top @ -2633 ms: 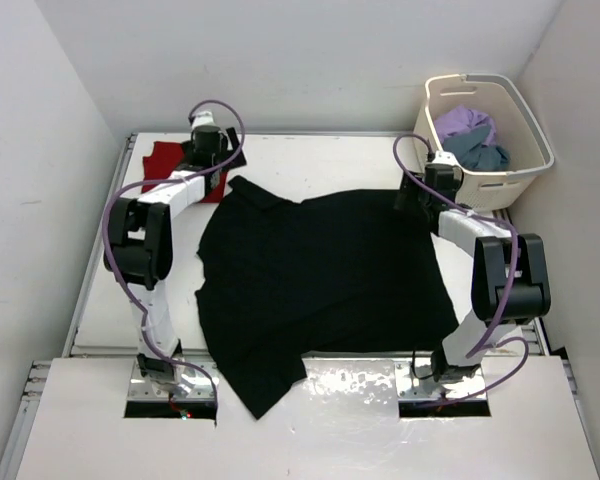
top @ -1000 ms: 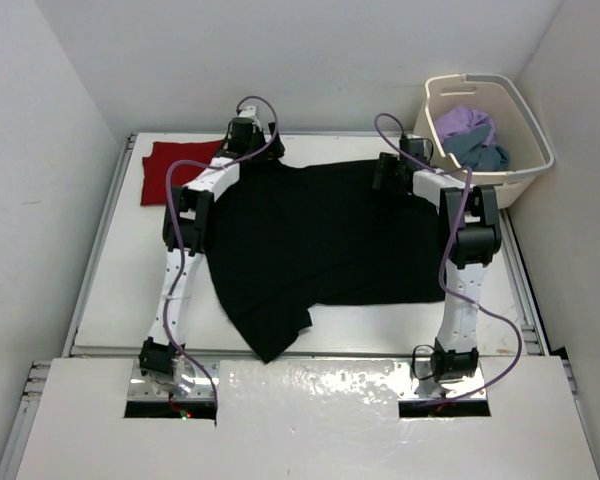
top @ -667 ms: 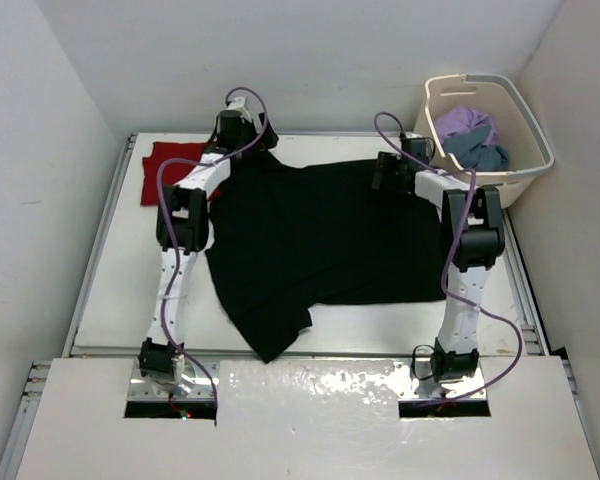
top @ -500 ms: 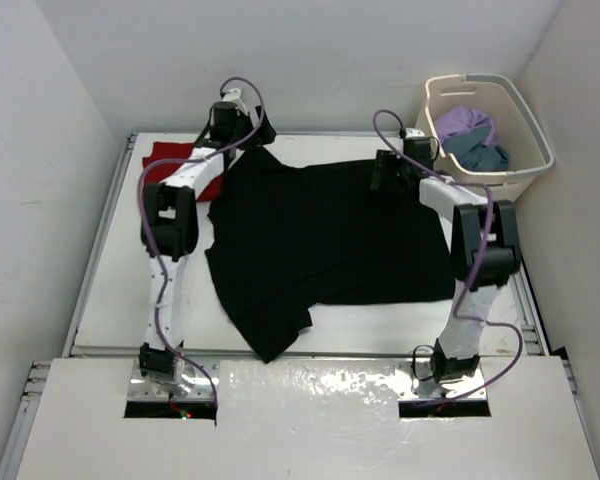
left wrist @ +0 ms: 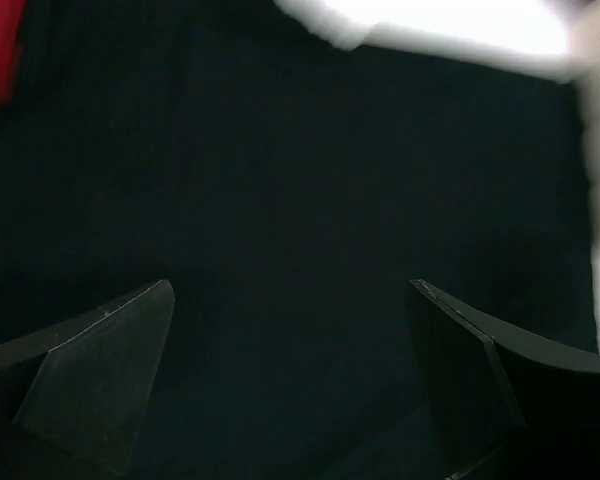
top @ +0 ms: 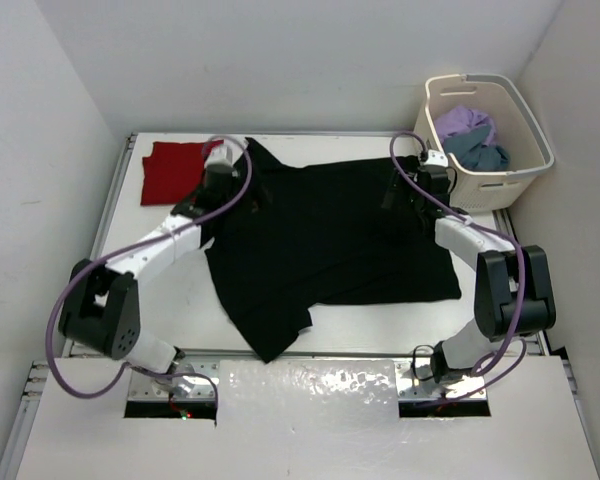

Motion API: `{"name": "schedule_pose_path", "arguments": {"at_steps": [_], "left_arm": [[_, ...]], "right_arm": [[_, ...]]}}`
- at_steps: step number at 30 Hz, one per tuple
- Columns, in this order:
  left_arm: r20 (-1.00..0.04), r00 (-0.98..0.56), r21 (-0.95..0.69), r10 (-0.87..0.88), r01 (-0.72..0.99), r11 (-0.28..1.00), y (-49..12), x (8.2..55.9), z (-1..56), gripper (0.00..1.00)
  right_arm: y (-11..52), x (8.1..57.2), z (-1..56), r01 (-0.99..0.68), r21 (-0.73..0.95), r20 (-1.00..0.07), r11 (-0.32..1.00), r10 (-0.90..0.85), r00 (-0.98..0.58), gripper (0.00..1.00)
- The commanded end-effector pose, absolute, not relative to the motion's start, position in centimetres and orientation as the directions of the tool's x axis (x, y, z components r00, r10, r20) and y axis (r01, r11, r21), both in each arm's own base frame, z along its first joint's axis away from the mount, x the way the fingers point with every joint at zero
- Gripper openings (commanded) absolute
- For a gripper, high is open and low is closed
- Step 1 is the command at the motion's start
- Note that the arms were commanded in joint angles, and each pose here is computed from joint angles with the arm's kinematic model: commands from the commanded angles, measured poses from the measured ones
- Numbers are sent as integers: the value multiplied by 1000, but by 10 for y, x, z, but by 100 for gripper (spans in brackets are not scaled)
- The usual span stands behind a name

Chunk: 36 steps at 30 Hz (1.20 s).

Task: Fold and stack the t-shirts
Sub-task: Flatten out the tshirt, then grap the side of the flattened tshirt closest away from the robot with both arms

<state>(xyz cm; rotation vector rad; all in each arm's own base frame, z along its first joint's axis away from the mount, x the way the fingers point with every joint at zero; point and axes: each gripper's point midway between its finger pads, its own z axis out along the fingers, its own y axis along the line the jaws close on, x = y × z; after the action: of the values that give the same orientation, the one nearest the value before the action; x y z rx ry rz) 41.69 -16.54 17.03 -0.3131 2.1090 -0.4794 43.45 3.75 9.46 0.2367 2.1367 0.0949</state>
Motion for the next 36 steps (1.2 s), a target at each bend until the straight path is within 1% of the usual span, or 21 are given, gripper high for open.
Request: {"name": "schedule_pose_path", "arguments": {"at_steps": [1,2,3,4,6,7,8,9,10,13,14,18,20,24,26,27,31,32,33,36], "left_arm": [[-651,-627,-442,-427,-144,885,-161,353,135,100],[-635,-643,-435,-428,-160,886,-158,339,128,100],[-594,-686,-422,-420,-178,889,-157,318,109,100],[-587,-697,-444,-412,-149,884,-164,304,114,100],[-540,-751,-455,-381,-121,882,-174,277,109,100],[-542,-754,-468,-372,-96,878,-179,267,116,100],[-521,-795,-460,-312,-46,887,-193,246,112,100],[-511,-811,-460,-286,-23,887,-199,234,113,100],[-469,-852,-425,-231,-11,905,-202,211,102,100],[-384,-906,-398,-180,-13,917,-212,171,83,100],[-335,-926,-402,-172,-25,915,-214,157,73,99],[-235,-964,-362,-127,-34,931,-219,119,53,96],[-200,-970,-305,-139,-73,950,-212,105,45,96],[-179,-980,-249,-86,-39,968,-218,82,39,95],[-173,-983,-230,-62,-21,973,-223,78,33,93],[-164,-985,-220,-57,-19,975,-223,75,28,92],[-117,-993,-151,-14,4,989,-218,62,11,79],[-109,-994,-142,0,16,990,-218,58,9,78],[-107,-994,-132,4,18,991,-217,57,9,77],[-158,-987,-87,9,23,996,-211,68,5,76]], "right_arm": [[34,444,122,173,230,-859,958,283,-426,99],[32,441,119,182,224,-856,957,283,-432,99],[31,441,118,186,224,-857,957,284,-429,99],[29,440,117,194,222,-858,955,286,-426,99],[28,440,119,194,218,-858,956,283,-428,99],[27,439,119,192,212,-858,958,277,-432,99],[26,437,119,206,214,-855,955,285,-434,99],[24,436,119,215,214,-855,953,290,-430,99],[24,434,119,223,223,-853,949,301,-427,99],[20,425,115,241,212,-846,947,302,-440,99],[18,421,115,251,203,-843,947,299,-448,99],[2,408,124,310,164,-859,936,290,-423,99],[-2,405,129,320,156,-867,935,285,-409,99],[-7,399,128,332,121,-862,936,265,-432,99],[-6,400,127,327,121,-861,937,263,-436,99],[-6,400,129,322,121,-861,939,261,-437,99],[-6,397,123,325,122,-854,938,266,-447,99],[-5,397,123,322,121,-853,939,264,-450,99],[-6,396,122,327,117,-850,938,265,-455,99],[-6,394,120,325,120,-848,938,267,-458,99]]}}
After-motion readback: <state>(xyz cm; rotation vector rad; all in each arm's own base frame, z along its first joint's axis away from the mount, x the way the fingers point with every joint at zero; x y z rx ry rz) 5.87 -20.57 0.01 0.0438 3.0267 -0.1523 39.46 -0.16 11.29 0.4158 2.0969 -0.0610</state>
